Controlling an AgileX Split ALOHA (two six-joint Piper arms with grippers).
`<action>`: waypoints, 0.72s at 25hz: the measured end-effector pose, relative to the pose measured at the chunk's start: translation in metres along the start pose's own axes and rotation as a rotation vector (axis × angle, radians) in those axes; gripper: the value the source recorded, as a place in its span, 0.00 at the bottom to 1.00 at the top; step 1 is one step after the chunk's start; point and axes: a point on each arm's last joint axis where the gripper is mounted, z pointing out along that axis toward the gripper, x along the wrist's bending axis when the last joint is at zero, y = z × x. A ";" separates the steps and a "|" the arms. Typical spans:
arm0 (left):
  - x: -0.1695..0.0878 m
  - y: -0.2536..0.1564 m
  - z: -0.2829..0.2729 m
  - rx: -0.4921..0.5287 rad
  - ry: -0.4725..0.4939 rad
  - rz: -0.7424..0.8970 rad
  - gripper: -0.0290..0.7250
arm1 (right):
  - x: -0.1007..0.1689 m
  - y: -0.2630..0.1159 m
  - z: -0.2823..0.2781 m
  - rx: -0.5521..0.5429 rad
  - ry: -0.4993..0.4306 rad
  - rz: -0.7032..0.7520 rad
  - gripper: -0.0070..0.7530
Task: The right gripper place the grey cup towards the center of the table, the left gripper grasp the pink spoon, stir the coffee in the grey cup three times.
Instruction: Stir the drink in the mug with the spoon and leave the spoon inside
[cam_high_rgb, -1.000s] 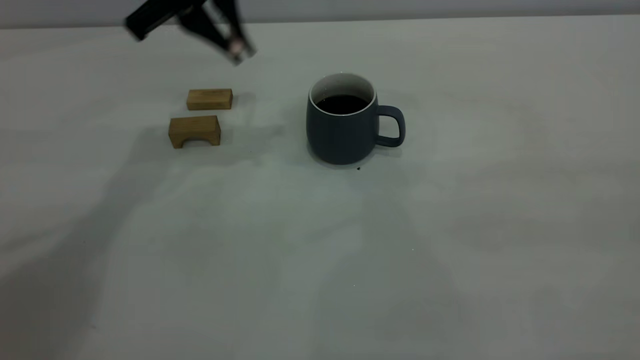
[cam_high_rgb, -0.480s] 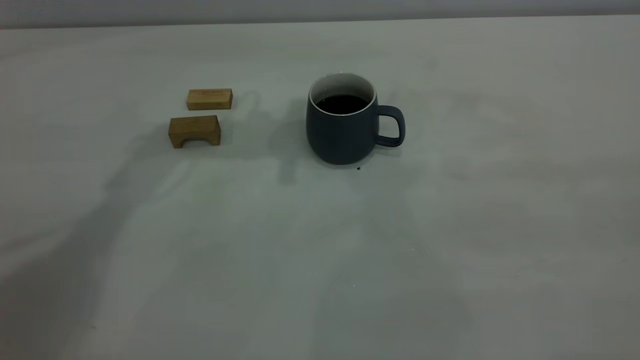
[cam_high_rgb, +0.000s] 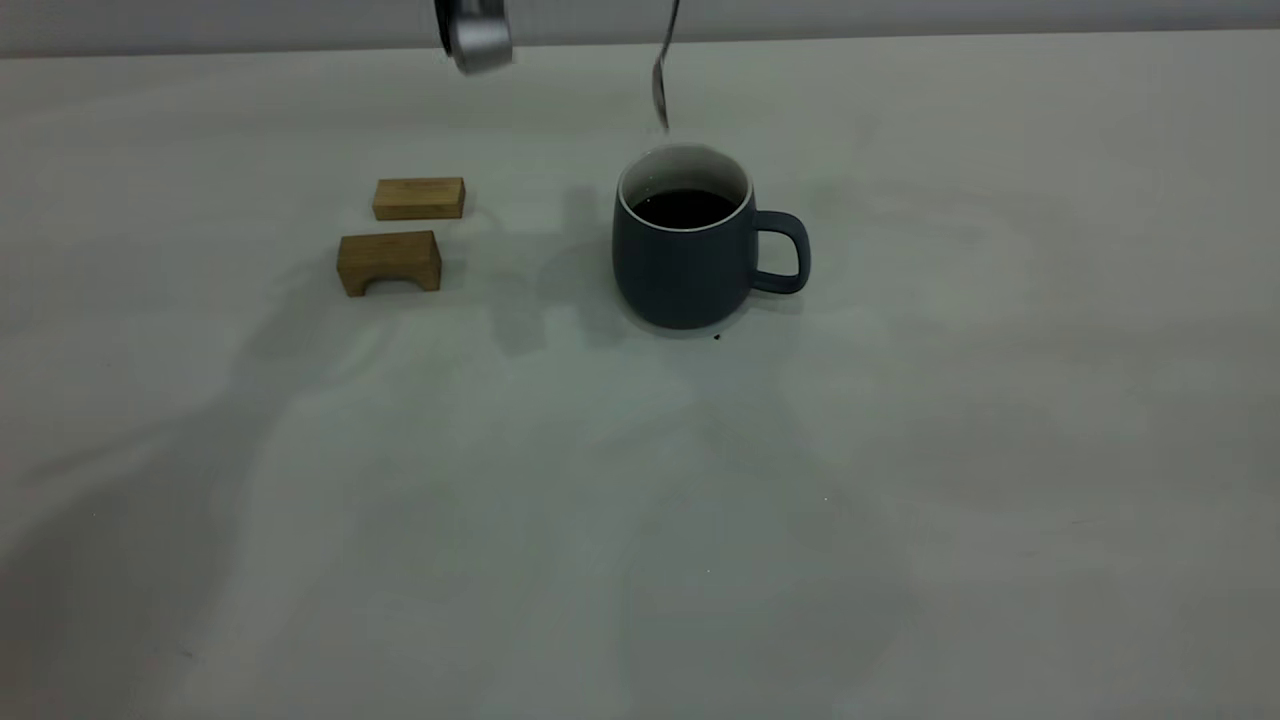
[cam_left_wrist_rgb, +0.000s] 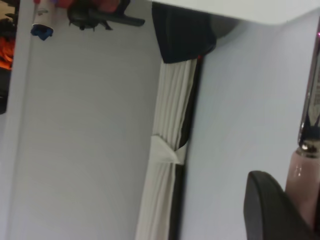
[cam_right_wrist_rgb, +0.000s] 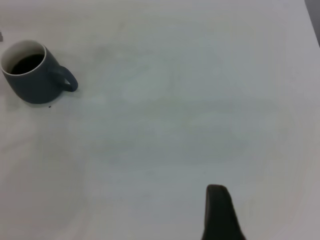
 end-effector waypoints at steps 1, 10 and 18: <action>-0.002 0.006 0.003 0.003 -0.002 -0.023 0.21 | 0.000 0.000 0.000 0.000 0.000 0.000 0.70; -0.014 0.058 0.024 0.033 -0.047 -0.023 0.21 | 0.000 0.000 0.000 0.000 0.000 0.000 0.70; -0.008 0.081 0.035 0.038 0.011 -0.004 0.21 | 0.000 0.000 0.000 0.000 0.000 0.000 0.70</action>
